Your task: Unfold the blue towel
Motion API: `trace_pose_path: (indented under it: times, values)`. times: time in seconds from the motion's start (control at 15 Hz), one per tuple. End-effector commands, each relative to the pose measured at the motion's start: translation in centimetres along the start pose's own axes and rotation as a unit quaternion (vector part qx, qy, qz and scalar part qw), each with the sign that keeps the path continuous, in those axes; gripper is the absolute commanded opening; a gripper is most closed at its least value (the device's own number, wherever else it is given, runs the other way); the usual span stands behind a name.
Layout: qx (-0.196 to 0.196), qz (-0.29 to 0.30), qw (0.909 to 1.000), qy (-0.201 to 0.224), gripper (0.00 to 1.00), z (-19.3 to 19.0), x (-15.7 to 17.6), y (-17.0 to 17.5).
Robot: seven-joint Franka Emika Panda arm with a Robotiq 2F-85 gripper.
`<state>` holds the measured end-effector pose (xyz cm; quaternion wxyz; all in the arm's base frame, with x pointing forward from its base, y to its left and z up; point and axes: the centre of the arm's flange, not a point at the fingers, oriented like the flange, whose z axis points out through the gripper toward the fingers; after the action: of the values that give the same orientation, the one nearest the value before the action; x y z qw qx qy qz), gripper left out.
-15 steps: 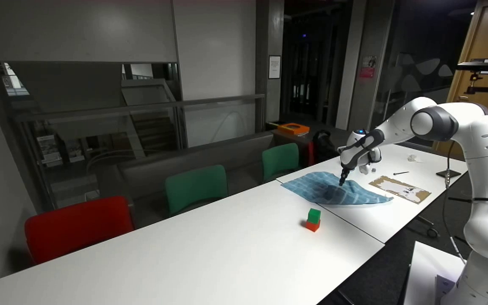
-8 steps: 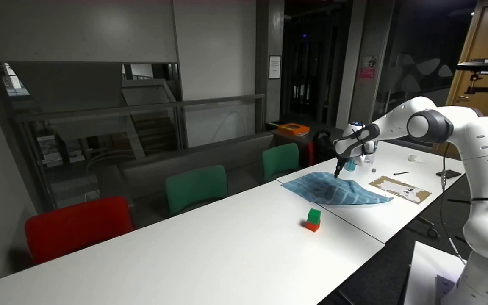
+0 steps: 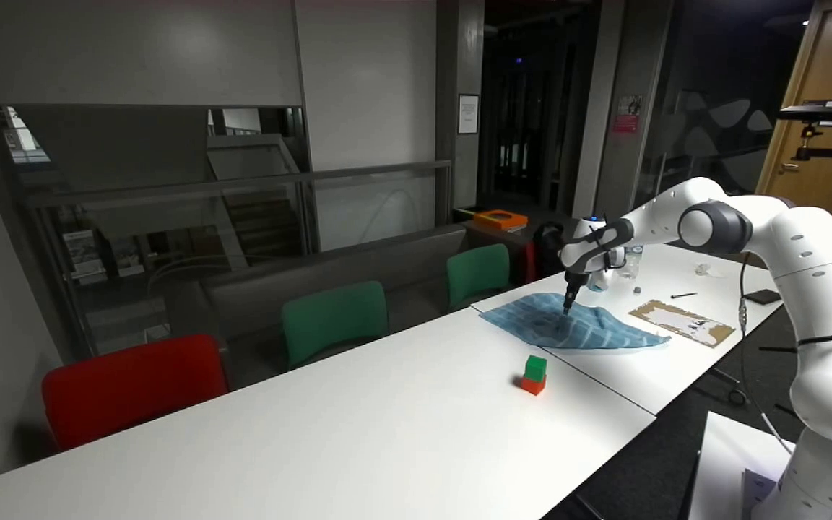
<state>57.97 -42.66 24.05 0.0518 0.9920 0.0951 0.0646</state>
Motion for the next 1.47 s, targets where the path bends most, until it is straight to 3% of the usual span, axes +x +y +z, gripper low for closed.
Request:
trace_pose_path:
  times: [0.0, 0.73, 0.8, 0.87, 1.4]
  values:
    - [0.033, -0.018, 0.9992, -0.012, 1.00, 2.8, 0.9, 1.0]
    - [0.045, -0.004, 0.9985, -0.032, 1.00, 8.4, -1.2, 2.0]
    - [0.045, -0.004, 0.9984, -0.033, 0.91, 8.6, -1.2, 2.0]
    - [0.045, -0.002, 0.9984, -0.033, 0.73, 8.6, -1.2, 2.1]
    - [0.038, -0.001, 0.9987, -0.033, 0.12, 8.3, -0.9, 2.2]
